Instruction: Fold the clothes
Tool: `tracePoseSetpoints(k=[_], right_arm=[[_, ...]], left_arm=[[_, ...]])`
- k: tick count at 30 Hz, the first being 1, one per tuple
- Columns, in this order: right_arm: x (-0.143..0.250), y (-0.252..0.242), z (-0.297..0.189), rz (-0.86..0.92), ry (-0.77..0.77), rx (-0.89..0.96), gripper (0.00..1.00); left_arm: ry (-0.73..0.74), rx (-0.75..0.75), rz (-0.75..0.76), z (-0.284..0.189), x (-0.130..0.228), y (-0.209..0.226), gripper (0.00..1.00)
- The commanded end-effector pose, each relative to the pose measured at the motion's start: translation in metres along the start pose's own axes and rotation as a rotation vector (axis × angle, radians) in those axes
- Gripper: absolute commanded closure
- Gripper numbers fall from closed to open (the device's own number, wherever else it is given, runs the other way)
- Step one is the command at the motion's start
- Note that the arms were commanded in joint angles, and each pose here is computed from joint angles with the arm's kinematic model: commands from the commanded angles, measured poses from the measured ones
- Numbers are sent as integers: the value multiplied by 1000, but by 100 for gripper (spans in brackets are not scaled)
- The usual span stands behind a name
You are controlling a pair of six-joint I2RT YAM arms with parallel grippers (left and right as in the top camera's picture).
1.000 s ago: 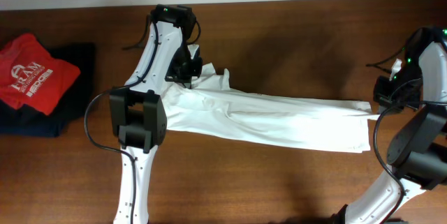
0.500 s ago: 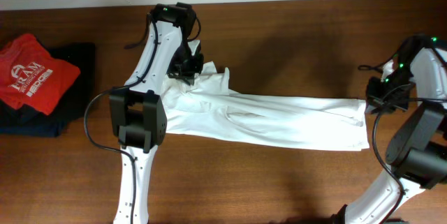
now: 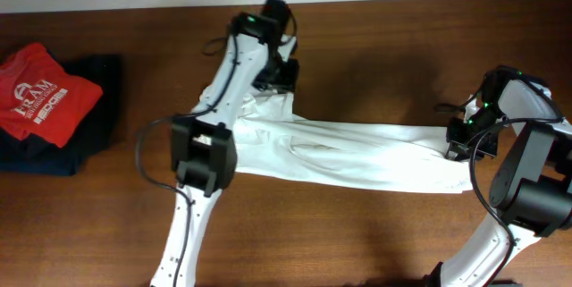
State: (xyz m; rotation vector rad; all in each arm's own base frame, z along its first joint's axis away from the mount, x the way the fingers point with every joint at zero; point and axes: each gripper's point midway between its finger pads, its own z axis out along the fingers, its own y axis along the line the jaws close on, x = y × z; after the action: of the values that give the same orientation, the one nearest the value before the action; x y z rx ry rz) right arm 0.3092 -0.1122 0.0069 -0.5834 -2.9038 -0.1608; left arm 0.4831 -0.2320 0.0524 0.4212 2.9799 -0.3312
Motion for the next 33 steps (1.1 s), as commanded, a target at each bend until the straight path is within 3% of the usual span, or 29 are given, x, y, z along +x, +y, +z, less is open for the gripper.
tracePoseSetpoints(k=[1, 3, 4, 5, 6, 8, 11, 14, 16, 18, 26, 30, 33], right_arm=[[2, 1, 2, 0, 9, -5, 76], [2, 1, 2, 1, 9, -5, 76], [2, 1, 2, 1, 9, -5, 76], [2, 1, 2, 1, 9, -5, 76], [2, 1, 2, 1, 9, -5, 76], [2, 0, 2, 1, 9, -2, 76], [2, 0, 2, 1, 8, -1, 75], [2, 0, 2, 1, 9, -1, 75], [2, -1, 2, 1, 9, 3, 75], [4, -1, 2, 2, 14, 6, 75], [11, 1, 2, -20, 44, -7, 76], [13, 1, 3, -22, 53, -7, 81], [13, 1, 3, -30, 53, -6, 81]], left_arm=[[49, 2, 30, 38, 8, -9, 48], [25, 6, 47, 40, 2, -16, 49], [17, -9, 53, 42, 1, -16, 64], [4, -52, 55, 41, -2, -9, 91], [-4, -61, 56, 41, -4, -8, 100], [-35, -65, 52, 34, -12, -4, 100], [-140, -61, 47, -17, -36, -5, 100], [-24, -209, -11, -53, -1, 37, 99], [90, -221, -49, -55, 26, 54, 100], [96, -117, -79, -54, 26, 46, 100], [91, -118, -85, -57, 26, 48, 100], [125, -168, -71, -53, 34, 50, 100], [249, -242, -85, -56, 71, 66, 99]])
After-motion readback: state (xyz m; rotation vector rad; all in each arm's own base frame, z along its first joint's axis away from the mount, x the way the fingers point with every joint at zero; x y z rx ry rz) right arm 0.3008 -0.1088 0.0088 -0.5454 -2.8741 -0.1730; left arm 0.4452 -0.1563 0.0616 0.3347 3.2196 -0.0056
